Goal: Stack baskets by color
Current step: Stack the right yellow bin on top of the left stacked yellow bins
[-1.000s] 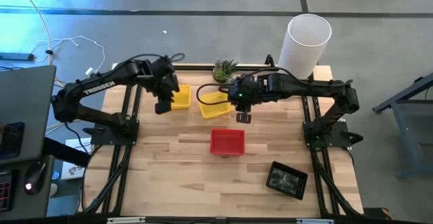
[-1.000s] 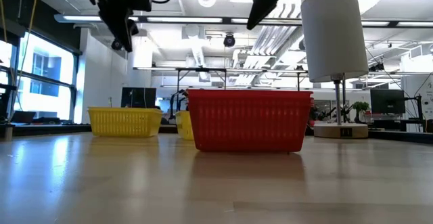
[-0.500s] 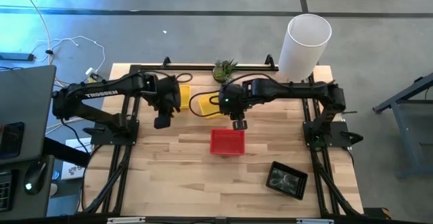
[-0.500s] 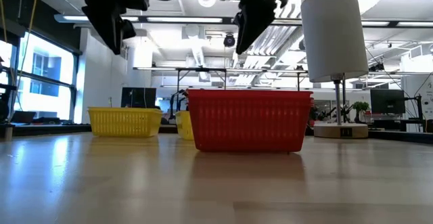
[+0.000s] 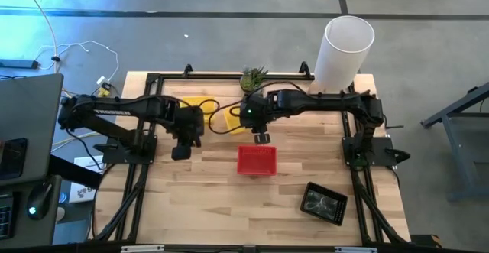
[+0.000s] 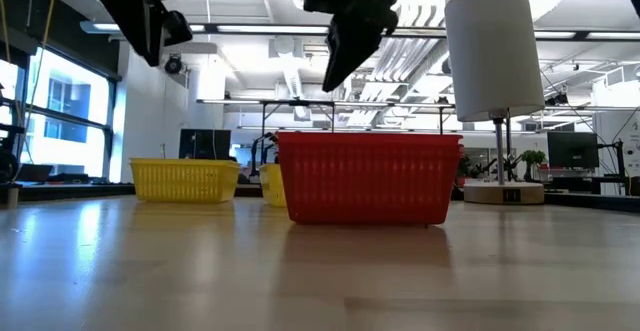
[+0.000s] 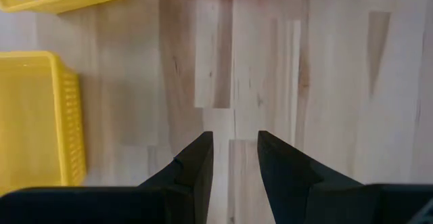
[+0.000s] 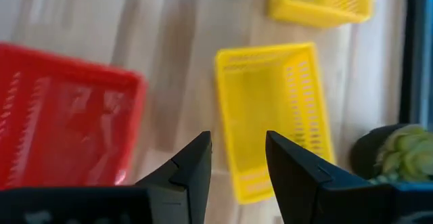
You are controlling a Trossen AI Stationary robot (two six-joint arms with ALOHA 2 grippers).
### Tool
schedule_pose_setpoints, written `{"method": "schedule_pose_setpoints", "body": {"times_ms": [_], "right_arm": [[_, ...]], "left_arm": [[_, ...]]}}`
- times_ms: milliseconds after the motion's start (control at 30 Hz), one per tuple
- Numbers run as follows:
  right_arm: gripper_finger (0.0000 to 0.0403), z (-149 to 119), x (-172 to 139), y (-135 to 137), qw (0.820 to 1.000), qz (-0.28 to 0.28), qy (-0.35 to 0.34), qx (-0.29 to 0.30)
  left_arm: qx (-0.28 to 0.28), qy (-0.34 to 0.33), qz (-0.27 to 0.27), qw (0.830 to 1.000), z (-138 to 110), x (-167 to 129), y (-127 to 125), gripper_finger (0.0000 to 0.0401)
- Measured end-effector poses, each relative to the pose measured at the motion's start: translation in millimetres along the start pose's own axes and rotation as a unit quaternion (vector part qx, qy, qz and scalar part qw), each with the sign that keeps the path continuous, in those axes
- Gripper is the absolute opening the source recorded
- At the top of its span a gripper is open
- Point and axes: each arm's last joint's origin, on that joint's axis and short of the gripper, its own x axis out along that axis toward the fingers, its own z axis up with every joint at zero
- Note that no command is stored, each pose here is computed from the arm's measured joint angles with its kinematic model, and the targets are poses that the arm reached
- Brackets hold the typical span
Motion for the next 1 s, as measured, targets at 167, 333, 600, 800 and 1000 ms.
{"method": "schedule_pose_setpoints", "body": {"times_ms": [167,333,600,800,1000], "right_arm": [[0.0126,-2.3,4.8,-18.7,1.000,-0.018,-0.013,-0.004],[0.0126,-7.5,13.1,-39.5,1.000,-0.011,-0.026,-0.002],[0.0126,-15.0,32.9,-66.9,0.999,-0.004,-0.048,0.000],[0.0126,-22.8,50.3,-78.9,0.999,-0.003,-0.035,0.004],[0.0126,-31.5,72.4,-88.1,1.000,0.000,-0.016,-0.001]], "left_arm": [[0.010,0.003,0.005,1.000,-1.6,1.3,-15.7,0.0101],[0.017,0.006,-0.003,1.000,-3.8,1.9,-28.8,0.0101],[0.036,0.004,0.008,0.999,-7.1,2.4,-43.1,0.0101],[0.038,0.005,0.005,0.999,-8.8,2.7,-49.5,0.0101],[0.044,0.006,0.002,0.999,-9.9,2.8,-53.9,0.0101]]}}
